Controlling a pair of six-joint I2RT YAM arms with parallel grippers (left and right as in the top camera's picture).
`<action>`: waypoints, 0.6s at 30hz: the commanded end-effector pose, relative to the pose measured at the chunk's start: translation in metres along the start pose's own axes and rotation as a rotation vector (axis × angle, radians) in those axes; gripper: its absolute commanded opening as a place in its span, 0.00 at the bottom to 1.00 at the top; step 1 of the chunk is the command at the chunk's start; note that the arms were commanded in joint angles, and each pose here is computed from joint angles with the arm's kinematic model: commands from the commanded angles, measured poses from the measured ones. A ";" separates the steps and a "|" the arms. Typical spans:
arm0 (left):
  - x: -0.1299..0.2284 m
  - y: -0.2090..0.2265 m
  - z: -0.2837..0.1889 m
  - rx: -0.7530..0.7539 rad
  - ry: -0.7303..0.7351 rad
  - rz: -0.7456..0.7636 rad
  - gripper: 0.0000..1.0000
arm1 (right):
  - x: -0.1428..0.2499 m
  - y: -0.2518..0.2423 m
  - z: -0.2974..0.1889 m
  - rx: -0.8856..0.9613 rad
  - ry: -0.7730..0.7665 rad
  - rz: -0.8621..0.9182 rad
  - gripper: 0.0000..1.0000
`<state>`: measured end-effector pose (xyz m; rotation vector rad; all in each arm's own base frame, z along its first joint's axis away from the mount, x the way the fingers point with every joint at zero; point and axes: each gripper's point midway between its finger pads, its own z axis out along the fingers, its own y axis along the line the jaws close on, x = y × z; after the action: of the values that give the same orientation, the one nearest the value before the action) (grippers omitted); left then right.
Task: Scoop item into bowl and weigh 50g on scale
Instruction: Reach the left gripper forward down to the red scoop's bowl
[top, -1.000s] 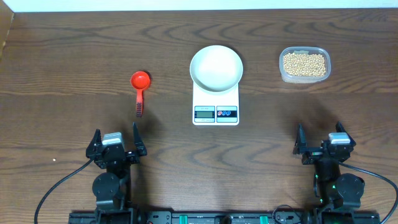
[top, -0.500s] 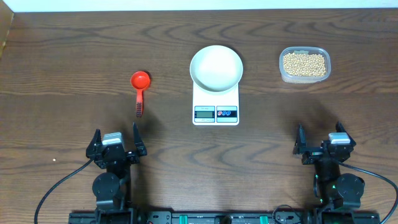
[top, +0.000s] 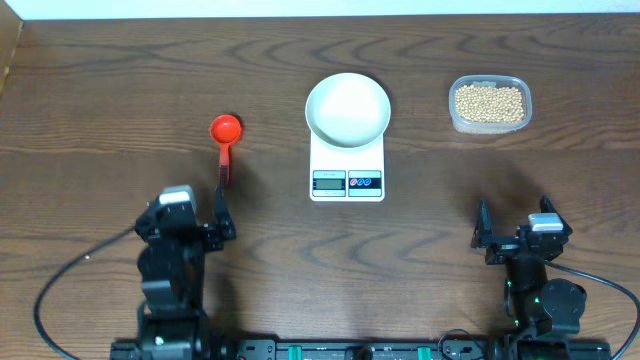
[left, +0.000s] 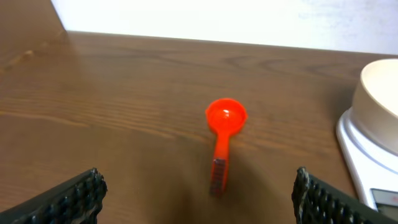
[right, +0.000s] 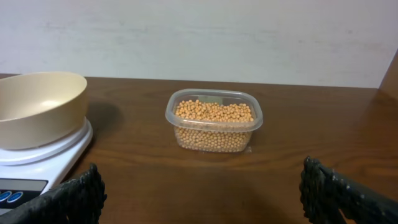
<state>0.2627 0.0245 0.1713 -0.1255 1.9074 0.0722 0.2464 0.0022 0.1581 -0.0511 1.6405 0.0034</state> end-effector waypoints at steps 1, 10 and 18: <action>-0.032 -0.007 0.005 0.031 0.060 -0.048 0.98 | 0.000 0.003 0.000 -0.015 -0.002 -0.012 0.99; -0.084 -0.022 0.035 0.075 0.342 -0.097 0.98 | 0.000 0.003 0.000 -0.015 -0.002 -0.012 0.99; -0.111 -0.031 0.081 0.081 0.582 -0.100 0.98 | 0.000 0.003 0.000 -0.015 -0.002 -0.012 0.99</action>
<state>0.3536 0.0093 0.2425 -0.1863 2.4384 -0.0943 0.2464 0.0023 0.1580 -0.0514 1.6409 0.0038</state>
